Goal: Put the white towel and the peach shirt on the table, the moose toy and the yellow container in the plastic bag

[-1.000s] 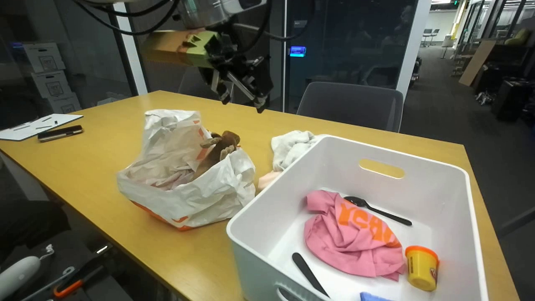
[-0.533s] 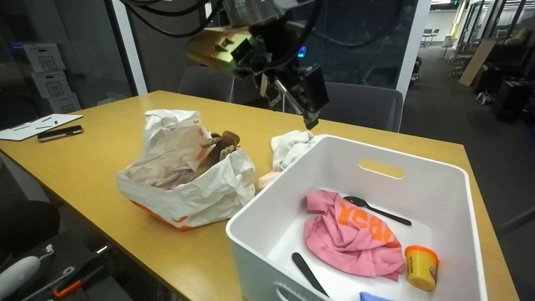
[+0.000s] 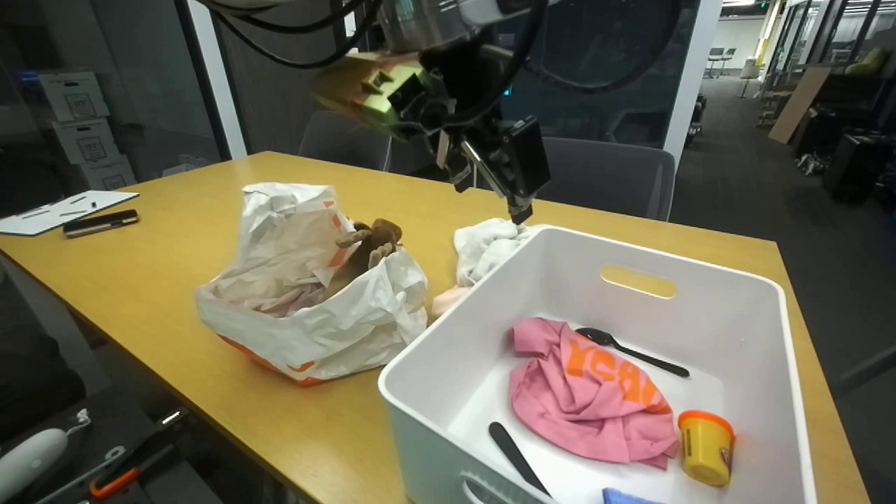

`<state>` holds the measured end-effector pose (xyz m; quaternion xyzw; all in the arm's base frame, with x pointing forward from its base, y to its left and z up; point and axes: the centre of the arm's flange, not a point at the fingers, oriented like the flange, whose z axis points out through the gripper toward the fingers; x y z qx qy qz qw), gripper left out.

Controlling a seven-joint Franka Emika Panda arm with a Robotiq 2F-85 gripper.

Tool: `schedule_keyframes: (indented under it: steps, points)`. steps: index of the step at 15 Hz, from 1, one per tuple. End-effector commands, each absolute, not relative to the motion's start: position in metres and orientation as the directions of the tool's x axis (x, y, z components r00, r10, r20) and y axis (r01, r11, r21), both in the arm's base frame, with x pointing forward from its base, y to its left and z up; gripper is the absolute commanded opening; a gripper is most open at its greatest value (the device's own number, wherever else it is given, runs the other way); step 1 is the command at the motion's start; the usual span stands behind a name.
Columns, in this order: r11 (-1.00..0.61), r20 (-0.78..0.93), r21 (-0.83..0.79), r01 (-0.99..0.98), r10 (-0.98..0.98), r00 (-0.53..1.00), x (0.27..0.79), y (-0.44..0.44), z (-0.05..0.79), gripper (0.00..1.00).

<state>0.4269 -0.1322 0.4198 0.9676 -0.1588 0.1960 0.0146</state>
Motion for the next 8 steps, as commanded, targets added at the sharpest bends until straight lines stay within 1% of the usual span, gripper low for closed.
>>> schedule_keyframes:
  steps: [1,4,8]
  points:
    - [-0.948,0.403,-0.051,-0.315,-0.308,0.862,0.436,-0.126,0.433,1.0]
    - [-0.939,0.407,-0.037,-0.342,-0.327,0.853,0.455,-0.142,0.439,1.0]
    - [-0.902,0.37,-0.085,-0.424,-0.424,0.827,0.475,-0.179,0.436,1.0]
